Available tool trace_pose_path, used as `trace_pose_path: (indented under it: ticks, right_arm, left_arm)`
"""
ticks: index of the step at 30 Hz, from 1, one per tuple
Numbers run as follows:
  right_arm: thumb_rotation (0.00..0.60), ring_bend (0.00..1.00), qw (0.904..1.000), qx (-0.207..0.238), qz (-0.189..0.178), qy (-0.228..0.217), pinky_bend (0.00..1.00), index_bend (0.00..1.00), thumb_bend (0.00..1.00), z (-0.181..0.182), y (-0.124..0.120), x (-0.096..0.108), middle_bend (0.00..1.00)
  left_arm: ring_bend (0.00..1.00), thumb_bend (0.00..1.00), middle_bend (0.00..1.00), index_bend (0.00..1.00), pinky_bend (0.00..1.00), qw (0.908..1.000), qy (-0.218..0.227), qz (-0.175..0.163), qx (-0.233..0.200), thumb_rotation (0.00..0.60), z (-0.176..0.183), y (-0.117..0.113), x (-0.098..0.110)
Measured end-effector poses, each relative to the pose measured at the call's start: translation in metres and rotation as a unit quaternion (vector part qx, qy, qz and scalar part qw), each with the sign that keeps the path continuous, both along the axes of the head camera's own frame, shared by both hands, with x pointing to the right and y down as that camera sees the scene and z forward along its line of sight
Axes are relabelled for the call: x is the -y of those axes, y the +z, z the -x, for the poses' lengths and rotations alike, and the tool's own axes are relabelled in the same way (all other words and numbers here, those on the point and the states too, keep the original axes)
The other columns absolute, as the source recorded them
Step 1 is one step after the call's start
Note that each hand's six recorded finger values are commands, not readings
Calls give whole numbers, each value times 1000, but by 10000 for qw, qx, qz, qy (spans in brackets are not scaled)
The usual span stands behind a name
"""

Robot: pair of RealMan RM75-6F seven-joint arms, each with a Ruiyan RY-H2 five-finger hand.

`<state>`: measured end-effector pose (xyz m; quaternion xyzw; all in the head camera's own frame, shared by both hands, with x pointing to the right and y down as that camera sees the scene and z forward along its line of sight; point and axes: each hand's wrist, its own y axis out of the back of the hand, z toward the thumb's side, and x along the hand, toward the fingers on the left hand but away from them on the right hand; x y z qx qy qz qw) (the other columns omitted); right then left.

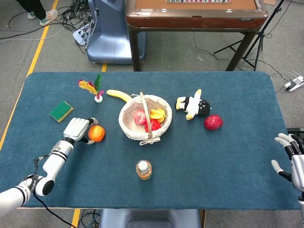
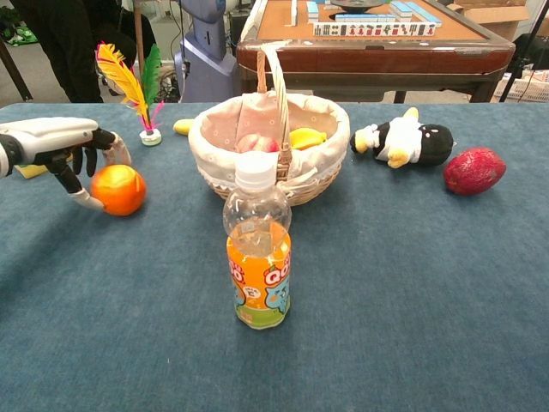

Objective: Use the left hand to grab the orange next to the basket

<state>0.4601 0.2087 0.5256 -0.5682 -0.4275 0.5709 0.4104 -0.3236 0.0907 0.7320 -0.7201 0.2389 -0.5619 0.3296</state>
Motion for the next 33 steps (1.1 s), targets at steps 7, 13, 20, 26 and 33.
trace_pose_path:
  ticks: [7,13,20,26,33]
  right_arm:
    - [600,151,10000,26,18,6,187,263,221,-1,2,0,232]
    - [600,151,10000,43,70,16,187,263,220,-2,5,0,232]
    - [600,151,9999,79,106,-30,187,263,221,0,10,1,232]
    - [600,151,9999,90,141,1,187,263,221,-1,12,0,232]
    - [600,152,9998,97,149,43,187,263,221,-5,12,-1,232]
  left_arm:
    - [551,116,554,496,539,9992,-83,-304,-237,600,2,-11,2]
    - [548,116,554,493,539,9965,-283,-587,-515,600,11,-33,11]
    - [537,116,554,476,540,9841,-759,-816,-1382,600,-1,-70,28]
    - [536,116,554,471,539,9700,-974,-880,-2045,600,-24,-92,43]
    - [534,116,554,461,540,9671,-909,-671,-2279,600,-55,-88,44]
